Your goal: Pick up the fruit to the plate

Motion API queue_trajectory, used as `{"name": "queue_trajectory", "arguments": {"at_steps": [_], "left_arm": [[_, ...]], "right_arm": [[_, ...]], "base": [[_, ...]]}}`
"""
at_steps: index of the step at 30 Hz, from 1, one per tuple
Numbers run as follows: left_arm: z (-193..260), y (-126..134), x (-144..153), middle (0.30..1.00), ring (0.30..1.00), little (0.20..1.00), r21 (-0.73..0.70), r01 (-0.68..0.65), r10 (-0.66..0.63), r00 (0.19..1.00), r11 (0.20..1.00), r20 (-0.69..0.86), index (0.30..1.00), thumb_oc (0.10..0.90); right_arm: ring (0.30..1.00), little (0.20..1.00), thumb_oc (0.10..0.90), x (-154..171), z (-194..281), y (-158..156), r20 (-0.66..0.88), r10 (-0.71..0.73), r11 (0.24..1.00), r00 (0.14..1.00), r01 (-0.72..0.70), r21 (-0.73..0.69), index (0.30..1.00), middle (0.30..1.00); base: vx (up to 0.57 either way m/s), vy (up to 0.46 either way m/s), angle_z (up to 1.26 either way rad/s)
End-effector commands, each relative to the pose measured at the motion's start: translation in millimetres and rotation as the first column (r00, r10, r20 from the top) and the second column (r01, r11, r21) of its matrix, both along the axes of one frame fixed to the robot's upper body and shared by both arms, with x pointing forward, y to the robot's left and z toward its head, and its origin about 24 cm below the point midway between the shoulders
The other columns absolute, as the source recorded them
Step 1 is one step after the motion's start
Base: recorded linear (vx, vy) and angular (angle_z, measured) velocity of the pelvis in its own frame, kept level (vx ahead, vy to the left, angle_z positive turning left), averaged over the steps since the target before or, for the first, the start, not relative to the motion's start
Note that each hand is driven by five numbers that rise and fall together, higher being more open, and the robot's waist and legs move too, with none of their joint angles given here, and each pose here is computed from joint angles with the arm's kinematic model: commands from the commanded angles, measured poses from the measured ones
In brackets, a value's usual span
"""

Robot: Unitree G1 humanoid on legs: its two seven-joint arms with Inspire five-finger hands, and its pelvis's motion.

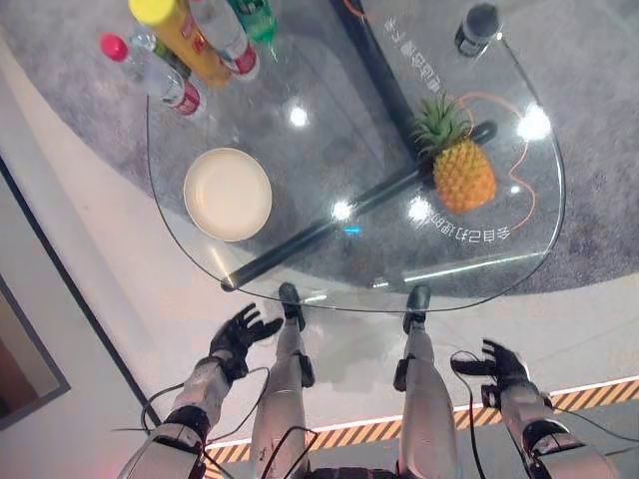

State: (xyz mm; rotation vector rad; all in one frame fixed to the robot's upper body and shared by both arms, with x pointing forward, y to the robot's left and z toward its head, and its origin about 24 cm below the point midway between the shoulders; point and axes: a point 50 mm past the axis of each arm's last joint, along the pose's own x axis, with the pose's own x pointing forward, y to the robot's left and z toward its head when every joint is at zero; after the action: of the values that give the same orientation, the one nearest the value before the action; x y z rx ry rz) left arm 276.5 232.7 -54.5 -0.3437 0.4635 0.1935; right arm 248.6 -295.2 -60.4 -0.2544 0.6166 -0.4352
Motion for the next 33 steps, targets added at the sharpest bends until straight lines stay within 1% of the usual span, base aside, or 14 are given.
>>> {"name": "queue_trajectory", "arguments": {"at_steps": [1, 7, 12, 18, 27, 33], "left_arm": [[9.9, 37.4, -2.2, 0.9, 0.9, 0.9, 0.031, -0.187, 0.186, 0.982, 0.982, 0.037, 0.9, 0.8], [29.4, 49.2, 11.8, 0.9, 0.9, 0.9, 0.042, -0.335, 0.33, 0.939, 0.941, 0.096, 0.9, 0.8], [39.5, 58.4, 16.3, 0.9, 0.9, 0.9, 0.065, -0.385, 0.376, 0.919, 0.921, 0.115, 0.9, 0.8], [44.9, 59.0, 20.0, 0.9, 0.9, 0.9, 0.069, -0.39, 0.379, 0.916, 0.918, 0.134, 0.9, 0.8], [46.4, 61.3, 19.4, 0.9, 0.9, 0.9, 0.092, -0.39, 0.377, 0.917, 0.916, 0.134, 0.9, 0.8], [43.7, 63.7, 16.0, 0.9, 0.9, 0.9, 0.114, -0.38, 0.366, 0.922, 0.918, 0.127, 0.9, 0.8]], "right_arm": [[0.9, 0.9, 0.8, -1.5, 17.7, -26.3, 0.105, -0.151, 0.986, 0.983, 0.157, -0.06, 0.9, 0.9], [0.9, 0.9, 0.8, 11.5, 30.1, -20.3, 0.208, -0.183, 0.979, 0.961, 0.197, -0.047, 0.9, 0.9], [0.9, 0.9, 0.8, 16.6, 37.5, -21.0, 0.253, -0.19, 0.978, 0.949, 0.206, -0.041, 0.9, 0.9], [0.9, 0.9, 0.8, 27.8, 51.5, -24.2, 0.305, -0.188, 0.977, 0.934, 0.211, -0.043, 0.9, 0.9], [0.9, 0.9, 0.8, 40.0, 66.4, -23.5, 0.352, -0.149, 0.981, 0.924, 0.183, -0.063, 0.9, 0.9], [0.9, 0.9, 0.8, 37.8, 68.2, -29.3, 0.35, -0.174, 0.972, 0.921, 0.218, -0.091, 0.9, 0.9]], "base": [[-0.02, -0.056, 0.0], [-0.04, -0.066, 0.02], [-0.02, -0.055, 0.06], [-0.02, -0.032, 0.1], [0.0, -0.002, 0.0], [0.0, 0.0, 0.0]]}}
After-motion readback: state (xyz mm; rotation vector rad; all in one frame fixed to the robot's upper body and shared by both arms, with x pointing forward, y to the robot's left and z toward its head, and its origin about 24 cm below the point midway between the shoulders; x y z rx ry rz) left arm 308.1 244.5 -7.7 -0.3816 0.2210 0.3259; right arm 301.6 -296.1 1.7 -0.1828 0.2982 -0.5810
